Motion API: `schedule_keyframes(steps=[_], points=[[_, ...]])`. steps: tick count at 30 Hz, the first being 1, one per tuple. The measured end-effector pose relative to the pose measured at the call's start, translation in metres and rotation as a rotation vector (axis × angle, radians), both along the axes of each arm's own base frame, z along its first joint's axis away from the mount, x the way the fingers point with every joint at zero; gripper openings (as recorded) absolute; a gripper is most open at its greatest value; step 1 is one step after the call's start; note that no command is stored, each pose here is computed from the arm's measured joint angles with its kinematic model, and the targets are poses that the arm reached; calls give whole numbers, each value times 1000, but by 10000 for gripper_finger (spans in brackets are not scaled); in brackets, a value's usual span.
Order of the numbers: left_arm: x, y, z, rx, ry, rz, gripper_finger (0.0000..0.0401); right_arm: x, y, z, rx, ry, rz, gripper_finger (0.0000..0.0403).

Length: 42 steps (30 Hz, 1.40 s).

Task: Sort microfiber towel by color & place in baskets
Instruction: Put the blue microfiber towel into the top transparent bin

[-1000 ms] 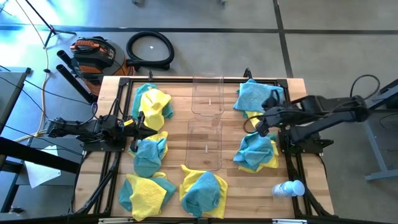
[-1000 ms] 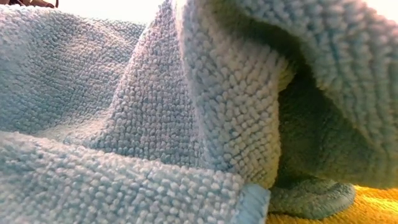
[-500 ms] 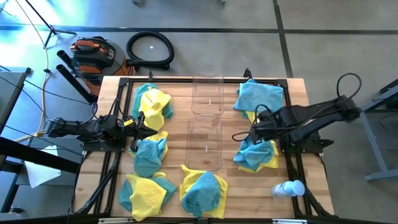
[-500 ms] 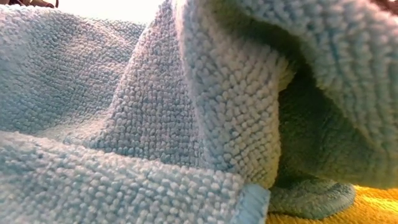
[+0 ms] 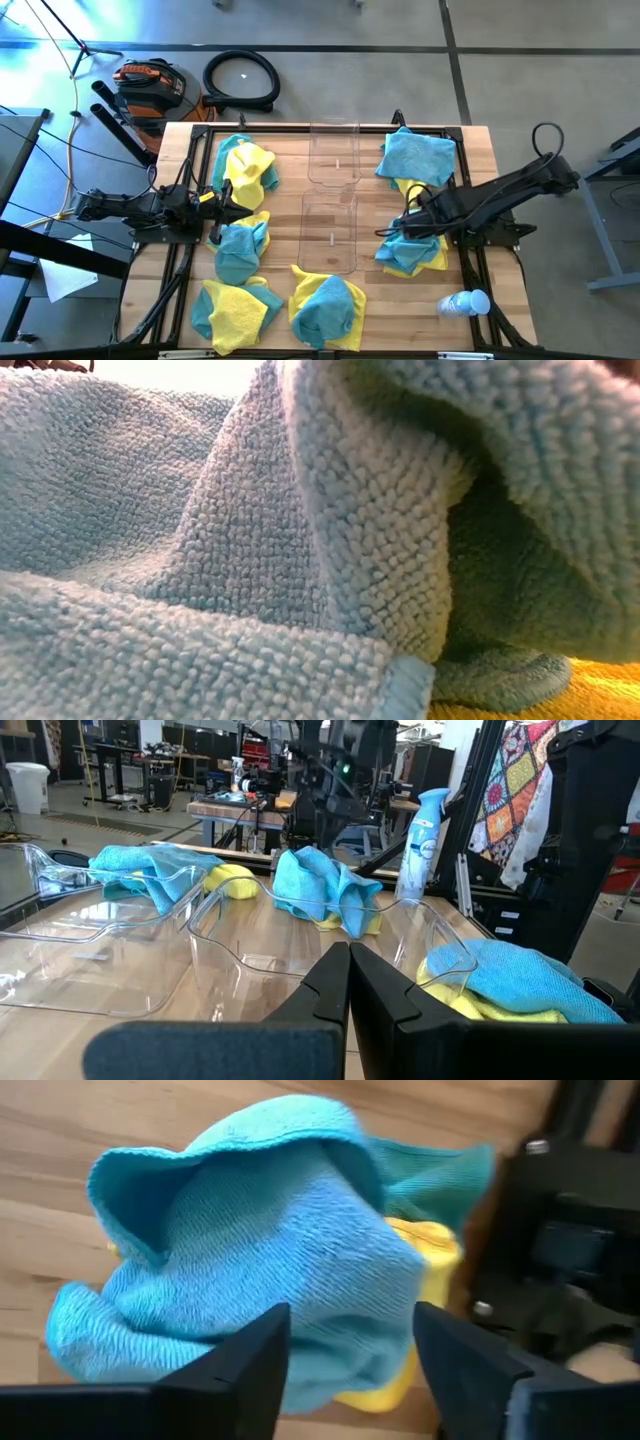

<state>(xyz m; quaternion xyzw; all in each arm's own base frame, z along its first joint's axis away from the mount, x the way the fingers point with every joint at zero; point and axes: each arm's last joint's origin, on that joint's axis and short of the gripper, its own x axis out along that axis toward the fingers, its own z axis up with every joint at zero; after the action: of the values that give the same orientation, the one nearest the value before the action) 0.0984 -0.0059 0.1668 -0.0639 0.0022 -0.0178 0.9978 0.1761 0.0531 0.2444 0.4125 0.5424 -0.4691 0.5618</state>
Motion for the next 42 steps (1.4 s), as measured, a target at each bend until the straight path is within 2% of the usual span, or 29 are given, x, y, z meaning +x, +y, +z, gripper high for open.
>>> schedule_keyframes(steps=[6, 11, 15, 21, 23, 27, 31, 35, 42], points=[[0, 0, 0, 0, 0, 0, 0, 6, 2, -30, 50, -87, -3, 254], [0, 0, 0, 0, 0, 0, 0, 2, 1, -40, 60, -67, -68, 240], [0, 0, 0, 0, 0, 0, 0, 1, 1, -41, 64, -59, -69, 179], [0, 0, 0, 0, 0, 0, 0, 1, 2, -40, 71, -57, -40, 28], [0, 0, 0, 0, 0, 0, 0, 2, 2, -36, 73, -54, -24, 12], [0, 0, 0, 0, 0, 0, 0, 4, 2, -11, 63, -48, -15, 24], [0, 0, 0, 0, 0, 0, 0, 4, 0, 31, -28, -64, -10, 6], [0, 0, 0, 0, 0, 0, 0, 5, -5, 77, -150, -174, -18, 8], [0, 0, 0, 0, 0, 0, 0, 7, -25, 146, -471, -460, -15, 3]])
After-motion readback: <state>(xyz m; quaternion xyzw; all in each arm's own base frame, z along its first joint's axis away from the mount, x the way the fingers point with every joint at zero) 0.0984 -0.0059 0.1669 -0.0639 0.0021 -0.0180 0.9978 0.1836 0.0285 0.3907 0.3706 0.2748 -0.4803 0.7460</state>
